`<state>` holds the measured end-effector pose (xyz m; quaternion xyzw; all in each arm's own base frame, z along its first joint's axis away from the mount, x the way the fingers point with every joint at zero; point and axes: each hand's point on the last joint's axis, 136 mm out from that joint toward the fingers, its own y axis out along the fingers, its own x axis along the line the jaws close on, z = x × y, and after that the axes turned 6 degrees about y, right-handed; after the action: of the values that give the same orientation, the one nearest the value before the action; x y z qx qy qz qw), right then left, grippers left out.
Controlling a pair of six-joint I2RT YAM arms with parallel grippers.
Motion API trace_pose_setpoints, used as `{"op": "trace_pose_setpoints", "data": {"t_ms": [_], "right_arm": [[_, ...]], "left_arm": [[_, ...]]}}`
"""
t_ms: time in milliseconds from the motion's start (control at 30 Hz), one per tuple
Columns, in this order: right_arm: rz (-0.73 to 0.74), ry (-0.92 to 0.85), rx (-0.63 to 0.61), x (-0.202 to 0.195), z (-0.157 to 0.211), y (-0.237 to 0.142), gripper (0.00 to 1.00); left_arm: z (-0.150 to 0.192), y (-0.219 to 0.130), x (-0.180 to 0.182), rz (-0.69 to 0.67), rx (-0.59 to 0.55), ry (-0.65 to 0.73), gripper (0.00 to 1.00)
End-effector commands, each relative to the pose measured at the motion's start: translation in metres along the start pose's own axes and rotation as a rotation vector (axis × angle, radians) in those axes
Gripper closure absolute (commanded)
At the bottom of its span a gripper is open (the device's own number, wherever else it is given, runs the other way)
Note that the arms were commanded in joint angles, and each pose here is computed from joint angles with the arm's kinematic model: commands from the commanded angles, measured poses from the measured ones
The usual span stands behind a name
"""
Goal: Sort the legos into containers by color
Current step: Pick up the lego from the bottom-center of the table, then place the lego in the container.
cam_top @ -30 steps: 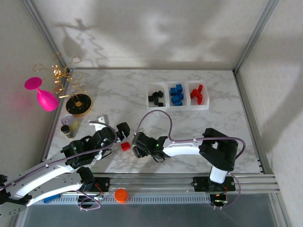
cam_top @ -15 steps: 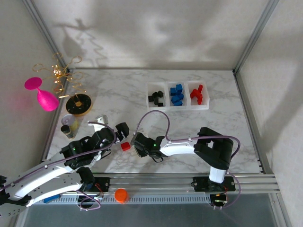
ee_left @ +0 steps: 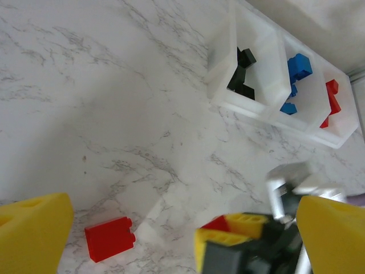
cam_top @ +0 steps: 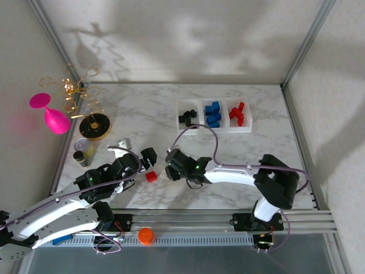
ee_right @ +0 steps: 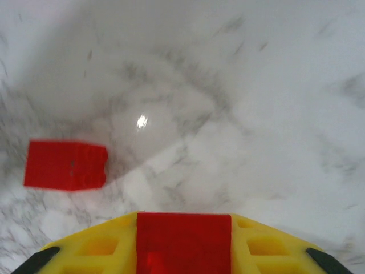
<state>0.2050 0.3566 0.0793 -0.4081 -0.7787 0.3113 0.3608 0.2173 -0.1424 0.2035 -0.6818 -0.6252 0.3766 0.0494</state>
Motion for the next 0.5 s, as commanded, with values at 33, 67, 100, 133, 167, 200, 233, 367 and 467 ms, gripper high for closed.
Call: {"op": "trace_pose_setpoints", "data": {"t_ms": [33, 67, 100, 133, 167, 200, 233, 367, 467], "right_arm": [[0.061, 0.071, -0.053, -0.039, -0.027, -0.018, 0.75], [0.069, 0.086, -0.065, -0.048, -0.035, -0.022, 0.76], [0.08, 0.106, -0.082, -0.059, -0.044, -0.026, 0.76], [0.09, 0.126, -0.099, -0.069, -0.052, -0.03, 0.76], [0.102, 0.148, -0.119, -0.081, -0.061, -0.035, 0.76], [0.116, 0.175, -0.141, -0.093, -0.071, -0.041, 0.76], [0.135, 0.203, -0.163, -0.107, -0.081, -0.046, 0.76], [0.247, 0.307, -0.268, -0.166, -0.117, -0.071, 0.76], [0.335, 0.365, -0.319, -0.205, -0.134, -0.082, 0.77]], "left_arm": [[-0.012, -0.001, -0.015, 0.032, -0.023, -0.01, 0.0], [-0.013, 0.0, -0.019, 0.042, -0.025, -0.008, 0.0], [-0.014, 0.001, -0.022, 0.05, -0.026, -0.006, 0.0], [-0.014, 0.003, -0.024, 0.053, -0.028, -0.005, 0.0], [-0.015, 0.003, -0.027, 0.059, -0.031, -0.004, 0.0], [-0.017, 0.004, -0.031, 0.067, -0.035, -0.001, 0.0], [-0.018, 0.005, -0.034, 0.075, -0.037, 0.001, 0.0], [-0.02, 0.01, -0.047, 0.096, -0.039, 0.015, 0.0], [-0.018, 0.015, -0.057, 0.116, -0.03, 0.026, 0.0]]}}
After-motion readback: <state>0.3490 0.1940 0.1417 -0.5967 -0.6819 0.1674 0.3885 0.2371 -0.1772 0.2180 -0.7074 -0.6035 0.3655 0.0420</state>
